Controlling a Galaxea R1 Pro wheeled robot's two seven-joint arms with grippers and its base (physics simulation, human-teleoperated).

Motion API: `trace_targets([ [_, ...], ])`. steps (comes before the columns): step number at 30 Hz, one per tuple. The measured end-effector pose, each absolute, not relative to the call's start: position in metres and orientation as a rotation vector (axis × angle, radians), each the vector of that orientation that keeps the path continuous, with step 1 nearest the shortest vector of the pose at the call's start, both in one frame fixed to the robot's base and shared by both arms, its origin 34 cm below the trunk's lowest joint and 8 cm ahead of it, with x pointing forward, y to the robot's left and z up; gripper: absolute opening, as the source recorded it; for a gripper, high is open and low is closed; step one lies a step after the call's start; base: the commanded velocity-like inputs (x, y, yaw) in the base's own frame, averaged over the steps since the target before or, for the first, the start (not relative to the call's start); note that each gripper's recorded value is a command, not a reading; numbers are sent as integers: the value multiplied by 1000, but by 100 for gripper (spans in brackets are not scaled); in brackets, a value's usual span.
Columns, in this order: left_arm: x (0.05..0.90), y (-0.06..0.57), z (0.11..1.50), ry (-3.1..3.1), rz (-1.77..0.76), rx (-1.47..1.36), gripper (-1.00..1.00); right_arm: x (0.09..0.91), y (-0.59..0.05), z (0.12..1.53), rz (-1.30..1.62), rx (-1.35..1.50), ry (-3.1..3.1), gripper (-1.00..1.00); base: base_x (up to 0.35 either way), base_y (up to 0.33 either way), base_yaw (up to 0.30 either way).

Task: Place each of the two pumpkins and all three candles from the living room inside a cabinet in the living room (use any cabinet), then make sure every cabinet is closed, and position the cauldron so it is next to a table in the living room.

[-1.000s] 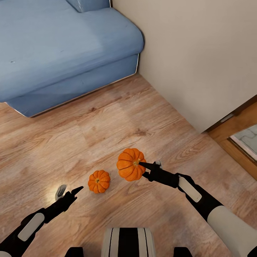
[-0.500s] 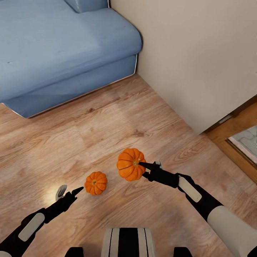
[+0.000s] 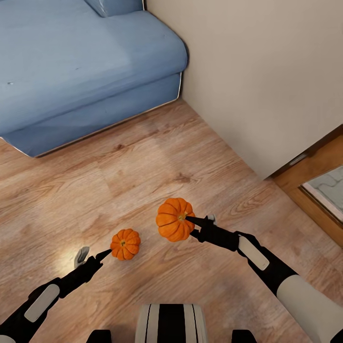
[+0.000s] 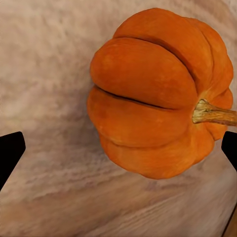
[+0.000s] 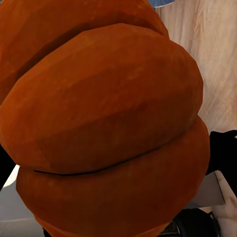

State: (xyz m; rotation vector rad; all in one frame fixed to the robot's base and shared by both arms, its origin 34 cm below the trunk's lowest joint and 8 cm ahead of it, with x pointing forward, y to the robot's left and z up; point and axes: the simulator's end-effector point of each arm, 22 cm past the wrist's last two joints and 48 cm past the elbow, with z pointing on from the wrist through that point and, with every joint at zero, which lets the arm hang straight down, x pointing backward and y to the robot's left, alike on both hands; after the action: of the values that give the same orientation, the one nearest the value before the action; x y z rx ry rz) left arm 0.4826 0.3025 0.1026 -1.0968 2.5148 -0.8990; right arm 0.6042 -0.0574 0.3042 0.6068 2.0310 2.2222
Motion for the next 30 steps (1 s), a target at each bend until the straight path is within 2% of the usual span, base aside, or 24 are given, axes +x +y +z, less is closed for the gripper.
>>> trace_targets([
  [10, 482, 303, 102, 2517, -896, -1098, 100, 604, -58, 303, 2219, 611, 2034, -100, 87, -61, 0],
  [30, 481, 304, 102, 2517, -892, -1103, 100, 603, -57, 303, 2216, 608, 2039, -100, 15, -28, 0],
])
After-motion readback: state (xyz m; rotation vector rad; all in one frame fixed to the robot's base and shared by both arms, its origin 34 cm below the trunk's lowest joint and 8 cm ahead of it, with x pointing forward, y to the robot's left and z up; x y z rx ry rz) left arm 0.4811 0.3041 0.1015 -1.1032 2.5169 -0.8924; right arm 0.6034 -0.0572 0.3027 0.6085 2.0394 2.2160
